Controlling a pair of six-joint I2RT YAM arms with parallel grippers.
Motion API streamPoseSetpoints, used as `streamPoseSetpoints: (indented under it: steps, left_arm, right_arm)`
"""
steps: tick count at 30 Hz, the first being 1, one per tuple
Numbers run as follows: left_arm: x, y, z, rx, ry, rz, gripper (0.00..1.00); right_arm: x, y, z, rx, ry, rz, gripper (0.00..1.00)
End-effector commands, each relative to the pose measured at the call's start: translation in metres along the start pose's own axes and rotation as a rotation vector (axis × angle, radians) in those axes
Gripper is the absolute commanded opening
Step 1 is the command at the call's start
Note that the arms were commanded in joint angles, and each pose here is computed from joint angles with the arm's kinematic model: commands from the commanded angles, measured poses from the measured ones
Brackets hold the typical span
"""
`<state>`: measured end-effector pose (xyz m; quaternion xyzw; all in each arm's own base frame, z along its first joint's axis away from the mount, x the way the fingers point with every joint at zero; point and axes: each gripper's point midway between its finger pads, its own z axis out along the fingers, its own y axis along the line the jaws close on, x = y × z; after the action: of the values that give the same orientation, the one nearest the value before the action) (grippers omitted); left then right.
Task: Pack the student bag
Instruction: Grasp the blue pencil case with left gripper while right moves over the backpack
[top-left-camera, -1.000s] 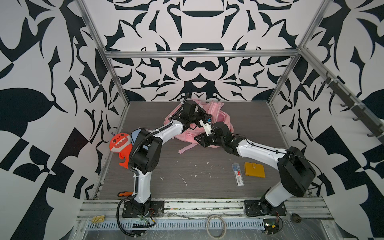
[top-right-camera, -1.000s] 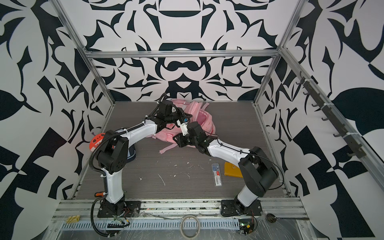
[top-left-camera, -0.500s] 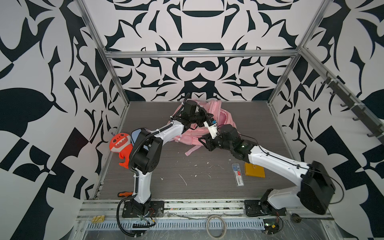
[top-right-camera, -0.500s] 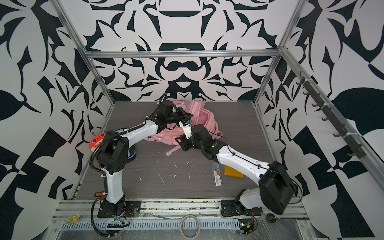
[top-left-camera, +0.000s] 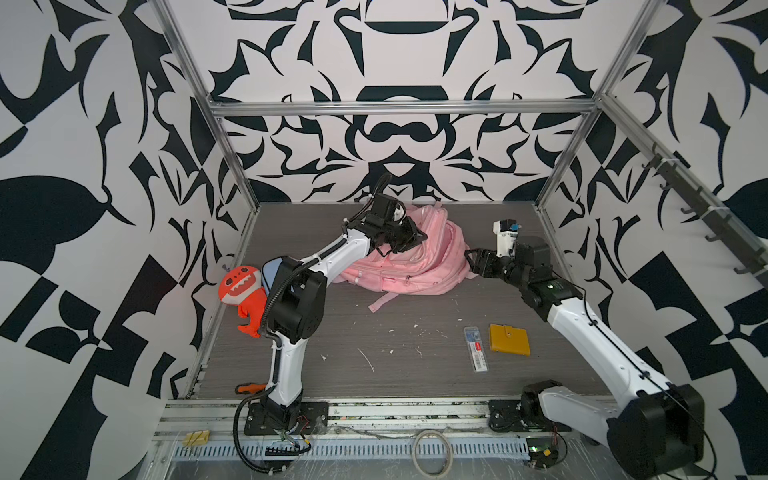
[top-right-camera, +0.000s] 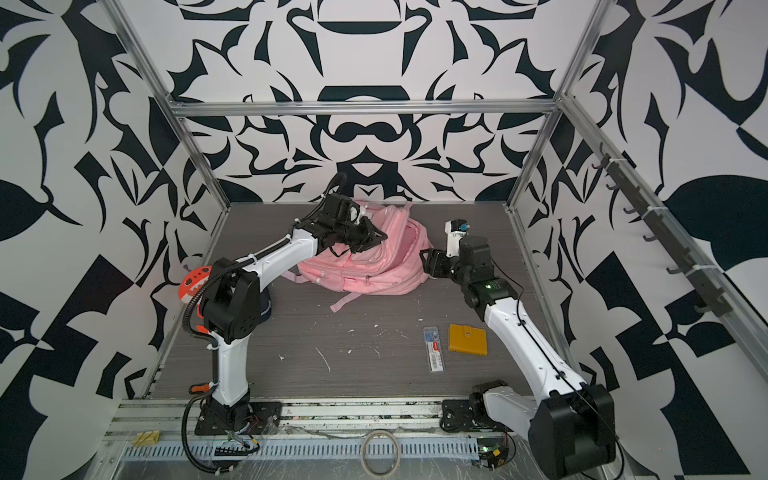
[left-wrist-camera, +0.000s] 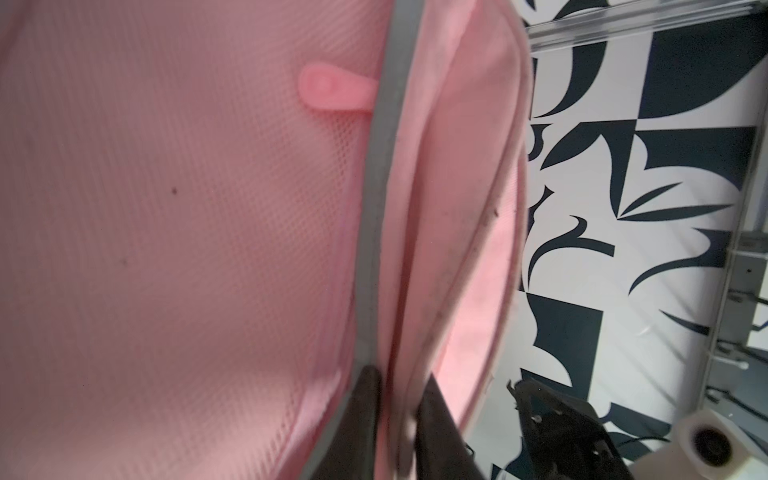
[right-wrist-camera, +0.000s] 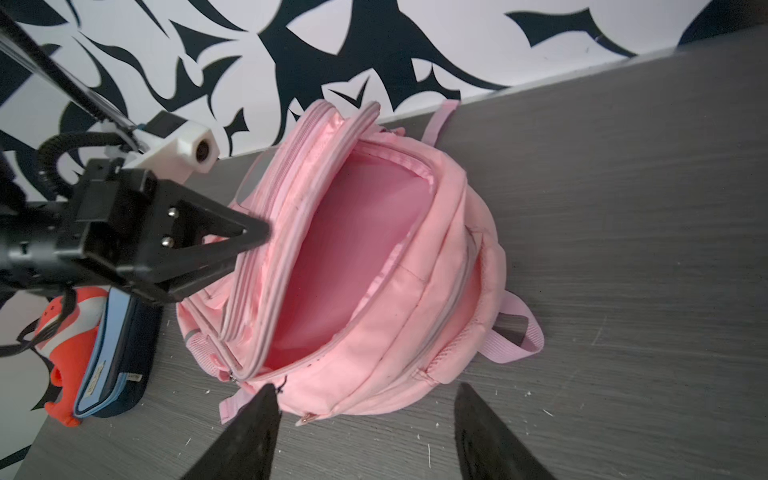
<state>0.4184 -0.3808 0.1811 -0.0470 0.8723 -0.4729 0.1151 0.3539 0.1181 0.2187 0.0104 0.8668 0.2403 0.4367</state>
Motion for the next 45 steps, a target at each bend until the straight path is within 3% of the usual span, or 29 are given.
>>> streamPoseSetpoints:
  steps: [1,4,9,13,16,20,25,32,36,45]
  left_arm:
    - [0.020,0.025,0.001,-0.076,0.077,0.061,0.33]
    - [0.027,0.016,-0.012,-0.081,0.096,0.130,0.51]
    - [0.040,0.031,-0.066,-0.215,0.095,0.199,0.65]
    - [0.047,0.084,-0.137,-0.366,0.028,0.123,0.78]
    - [0.053,0.126,-0.191,-0.508,-0.033,0.099,0.90]
    - [0.069,0.176,-0.251,-0.638,-0.077,-0.037,0.92]
    - [0.077,0.225,-0.307,-0.720,-0.224,-0.236,0.92]
    - [0.075,0.291,-0.333,-0.690,-0.334,-0.499,0.98]
    - [0.058,0.307,-0.330,-0.694,-0.331,-0.494,0.98]
    - [0.062,0.344,-0.300,-0.675,-0.251,-0.565,0.91]
  right_arm:
    - [-0.019,0.005,0.002,0.004,-0.022,0.019,0.69]
    - [-0.022,0.004,0.009,0.006,-0.017,0.022,0.69]
    - [-0.025,0.006,0.015,0.001,0.006,-0.007,0.71]
    - [-0.022,0.010,0.021,-0.018,0.043,-0.032,0.82]
    - [-0.020,0.022,0.026,-0.050,0.065,-0.070,0.97]
    - [-0.015,0.046,0.035,-0.102,0.103,-0.136,0.99]
    - [-0.006,0.088,0.049,-0.179,0.138,-0.206,0.99]
    - [0.008,0.140,0.063,-0.292,0.163,-0.246,0.99]
    - [0.015,0.157,0.065,-0.330,0.169,-0.239,0.99]
    - [0.007,0.161,0.059,-0.321,0.133,-0.241,0.99]
